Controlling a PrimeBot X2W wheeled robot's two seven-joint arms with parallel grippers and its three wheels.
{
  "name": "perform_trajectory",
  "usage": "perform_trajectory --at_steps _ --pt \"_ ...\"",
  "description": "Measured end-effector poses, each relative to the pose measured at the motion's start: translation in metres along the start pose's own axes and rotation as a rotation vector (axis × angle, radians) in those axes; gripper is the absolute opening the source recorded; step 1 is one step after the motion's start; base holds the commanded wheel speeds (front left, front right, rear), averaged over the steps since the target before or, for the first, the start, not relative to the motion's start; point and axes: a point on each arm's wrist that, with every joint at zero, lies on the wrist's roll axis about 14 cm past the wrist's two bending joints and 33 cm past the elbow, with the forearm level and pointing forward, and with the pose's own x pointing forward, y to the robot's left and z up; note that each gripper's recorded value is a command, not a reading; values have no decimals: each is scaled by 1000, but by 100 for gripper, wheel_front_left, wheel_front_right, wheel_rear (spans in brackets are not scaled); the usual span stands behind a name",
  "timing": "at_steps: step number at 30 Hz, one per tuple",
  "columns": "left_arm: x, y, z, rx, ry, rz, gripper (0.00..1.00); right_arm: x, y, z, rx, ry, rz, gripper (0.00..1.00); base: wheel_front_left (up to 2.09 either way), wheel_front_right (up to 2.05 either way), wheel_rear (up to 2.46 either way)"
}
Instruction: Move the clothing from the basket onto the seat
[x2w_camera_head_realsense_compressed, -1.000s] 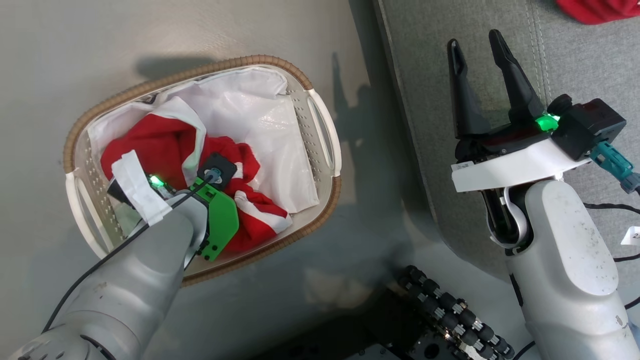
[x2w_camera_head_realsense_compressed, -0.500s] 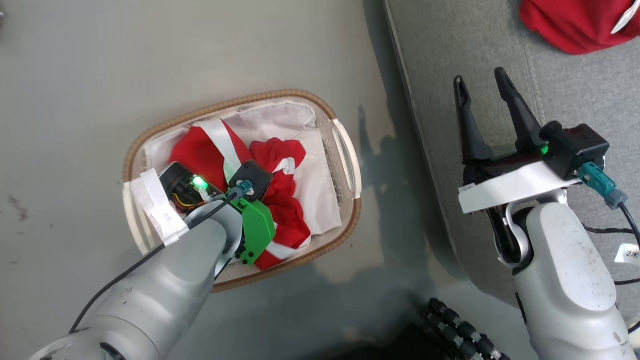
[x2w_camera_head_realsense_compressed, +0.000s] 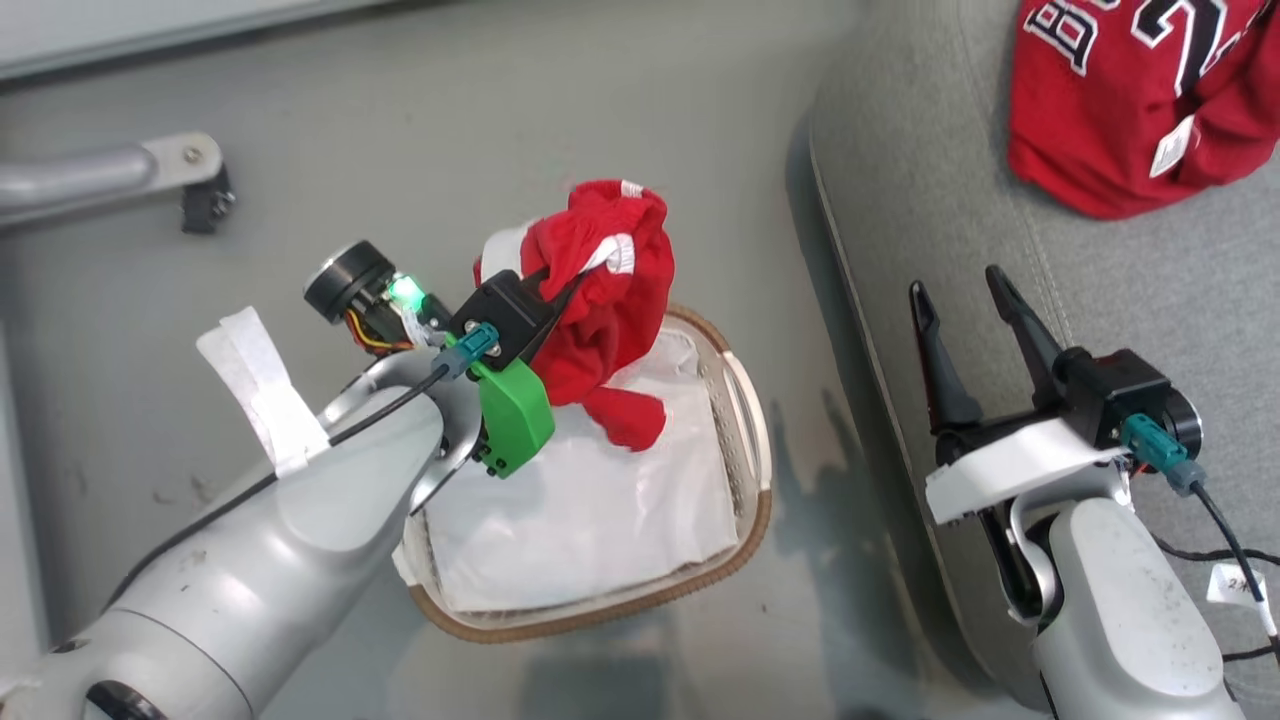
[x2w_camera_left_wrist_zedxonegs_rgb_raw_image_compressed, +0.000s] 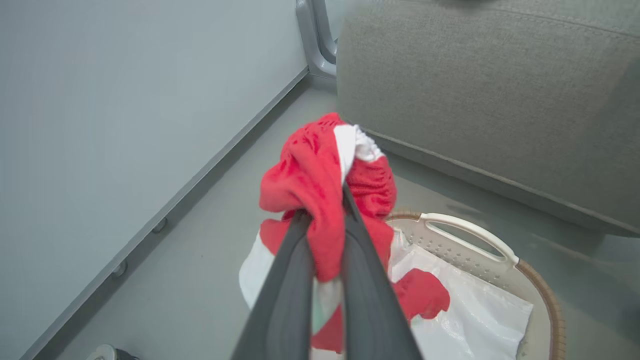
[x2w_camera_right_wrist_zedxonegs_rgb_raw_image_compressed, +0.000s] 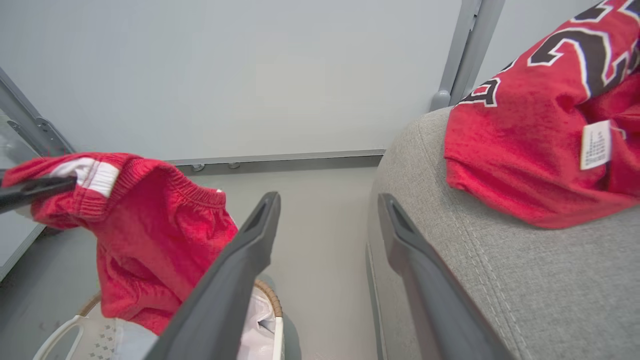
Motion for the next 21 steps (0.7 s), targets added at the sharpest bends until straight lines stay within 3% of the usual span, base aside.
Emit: perform_trajectory --at_steps 3,11,21 --pt "-18 14 51 153 -78 27 0 -10 8 16 3 -36 19 100 0 0 0" --pt "-58 29 145 400 -188 76 0 -27 33 52 7 -123 85 100 0 0 0" --pt "-104 21 268 626 -373 125 0 -42 63 86 -4 -209 174 100 0 0 0"
